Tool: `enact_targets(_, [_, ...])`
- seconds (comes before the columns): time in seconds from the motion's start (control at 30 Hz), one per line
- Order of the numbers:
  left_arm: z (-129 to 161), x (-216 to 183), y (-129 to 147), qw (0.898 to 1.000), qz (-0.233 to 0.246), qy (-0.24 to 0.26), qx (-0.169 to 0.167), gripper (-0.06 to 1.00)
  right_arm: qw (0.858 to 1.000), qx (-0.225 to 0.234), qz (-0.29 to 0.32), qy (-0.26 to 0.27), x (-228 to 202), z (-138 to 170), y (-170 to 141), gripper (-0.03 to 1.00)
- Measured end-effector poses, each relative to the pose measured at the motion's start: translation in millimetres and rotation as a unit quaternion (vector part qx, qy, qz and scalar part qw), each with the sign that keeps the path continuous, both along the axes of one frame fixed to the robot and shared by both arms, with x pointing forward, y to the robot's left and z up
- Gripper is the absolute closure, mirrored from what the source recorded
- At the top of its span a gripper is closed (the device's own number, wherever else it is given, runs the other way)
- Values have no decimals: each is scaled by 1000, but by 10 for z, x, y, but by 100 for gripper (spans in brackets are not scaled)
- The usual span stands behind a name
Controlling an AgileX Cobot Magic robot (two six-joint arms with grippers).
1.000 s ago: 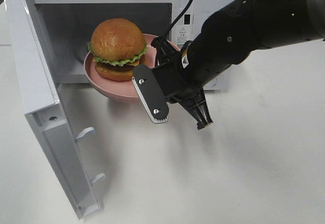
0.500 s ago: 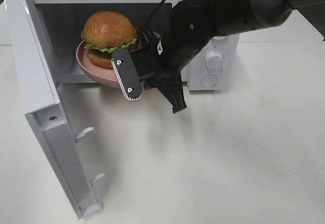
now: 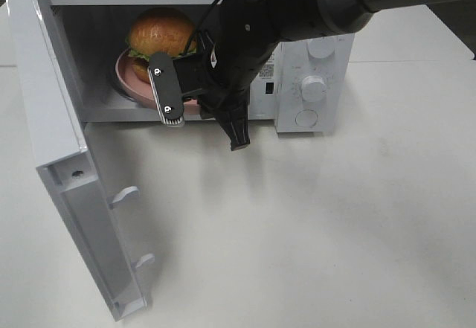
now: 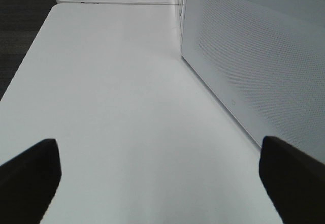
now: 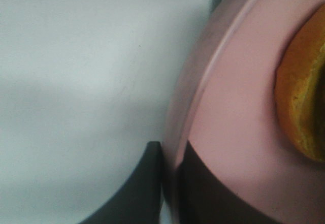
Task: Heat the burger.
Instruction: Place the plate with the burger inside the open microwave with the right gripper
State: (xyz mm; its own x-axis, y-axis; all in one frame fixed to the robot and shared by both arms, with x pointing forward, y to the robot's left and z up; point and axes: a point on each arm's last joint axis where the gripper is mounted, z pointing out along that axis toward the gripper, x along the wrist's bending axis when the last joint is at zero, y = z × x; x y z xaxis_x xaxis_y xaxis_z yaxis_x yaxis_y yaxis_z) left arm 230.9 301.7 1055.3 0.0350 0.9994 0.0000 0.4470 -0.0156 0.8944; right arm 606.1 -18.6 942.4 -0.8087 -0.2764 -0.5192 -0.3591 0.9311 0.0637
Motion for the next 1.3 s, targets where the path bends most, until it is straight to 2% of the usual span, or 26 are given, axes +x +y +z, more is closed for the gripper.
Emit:
enact_targets(0.23, [0,0,0,1000,0,0,0,-4,999,9,-35,-7,188,-48,84,92])
enact_targets(0.53, [0,0,0,1000,0,0,0,-4,999,5,-40,-8,294,-93,154,92])
enact_targets(1.13, [0,0,0,1000,0,0,0,-4,998,37,-49,-29,507,-81,331,92])
enact_targets(1.3, [0,0,0,1000,0,0,0,-4,998,31,-53,-20,556,-198,368,92])
